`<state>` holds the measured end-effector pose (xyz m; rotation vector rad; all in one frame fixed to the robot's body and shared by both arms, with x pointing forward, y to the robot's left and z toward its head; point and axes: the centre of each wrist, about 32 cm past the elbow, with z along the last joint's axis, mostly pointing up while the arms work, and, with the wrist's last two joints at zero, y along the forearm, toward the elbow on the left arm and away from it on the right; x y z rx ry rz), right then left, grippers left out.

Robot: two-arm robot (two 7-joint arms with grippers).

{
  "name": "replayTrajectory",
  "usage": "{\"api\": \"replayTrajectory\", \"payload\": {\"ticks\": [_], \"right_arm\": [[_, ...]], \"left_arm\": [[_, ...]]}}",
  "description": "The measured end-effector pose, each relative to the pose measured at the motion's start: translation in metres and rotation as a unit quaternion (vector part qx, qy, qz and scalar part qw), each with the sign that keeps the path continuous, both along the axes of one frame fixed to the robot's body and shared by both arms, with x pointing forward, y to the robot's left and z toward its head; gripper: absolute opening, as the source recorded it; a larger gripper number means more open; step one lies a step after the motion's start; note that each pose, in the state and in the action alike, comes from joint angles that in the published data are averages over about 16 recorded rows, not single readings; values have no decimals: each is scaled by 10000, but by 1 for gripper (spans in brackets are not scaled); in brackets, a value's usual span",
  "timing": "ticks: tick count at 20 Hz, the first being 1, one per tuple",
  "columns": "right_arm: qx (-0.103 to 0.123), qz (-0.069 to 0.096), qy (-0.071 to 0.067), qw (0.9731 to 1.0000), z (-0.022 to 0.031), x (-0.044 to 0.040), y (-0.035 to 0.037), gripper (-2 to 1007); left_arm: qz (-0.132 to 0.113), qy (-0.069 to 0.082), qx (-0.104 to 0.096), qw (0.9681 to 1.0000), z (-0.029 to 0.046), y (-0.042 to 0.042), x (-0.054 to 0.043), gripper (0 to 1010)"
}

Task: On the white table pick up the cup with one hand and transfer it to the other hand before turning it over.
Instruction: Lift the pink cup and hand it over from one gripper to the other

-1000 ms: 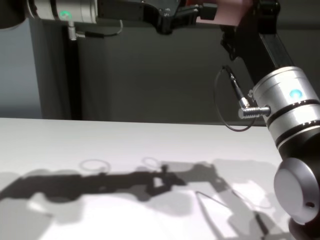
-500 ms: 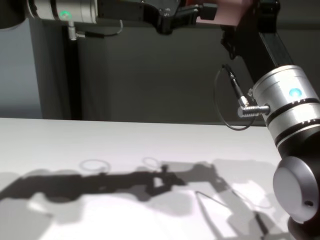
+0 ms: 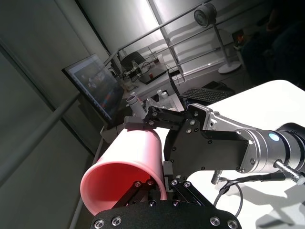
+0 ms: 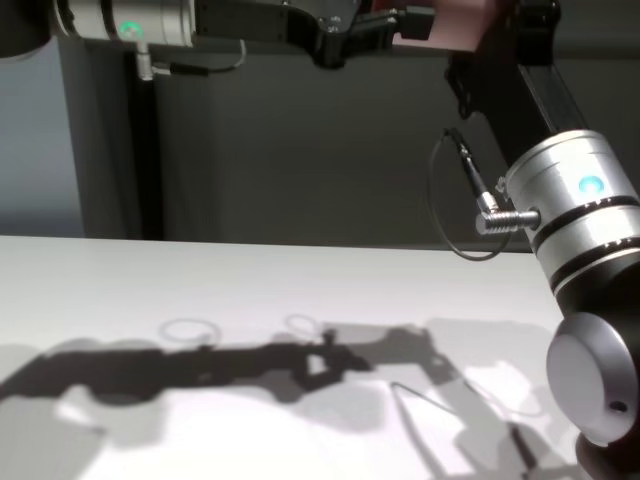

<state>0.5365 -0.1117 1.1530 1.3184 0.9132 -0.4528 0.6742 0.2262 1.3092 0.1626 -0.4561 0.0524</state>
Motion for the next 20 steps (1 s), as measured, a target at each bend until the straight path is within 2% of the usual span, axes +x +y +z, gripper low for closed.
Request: {"api": "replayTrajectory", "payload": {"ticks": [8, 15, 20], "right_arm": [[-1, 2, 1, 10000, 0, 0, -1, 744], [-2, 3, -1, 10000, 0, 0, -2, 737], [-3, 5, -4, 10000, 0, 0, -2, 737]], "left_arm": [[0, 0, -1, 10000, 0, 0, 0, 43], [0, 0, 0, 10000, 0, 0, 0, 47], [0, -1, 1, 10000, 0, 0, 0, 96]]}}
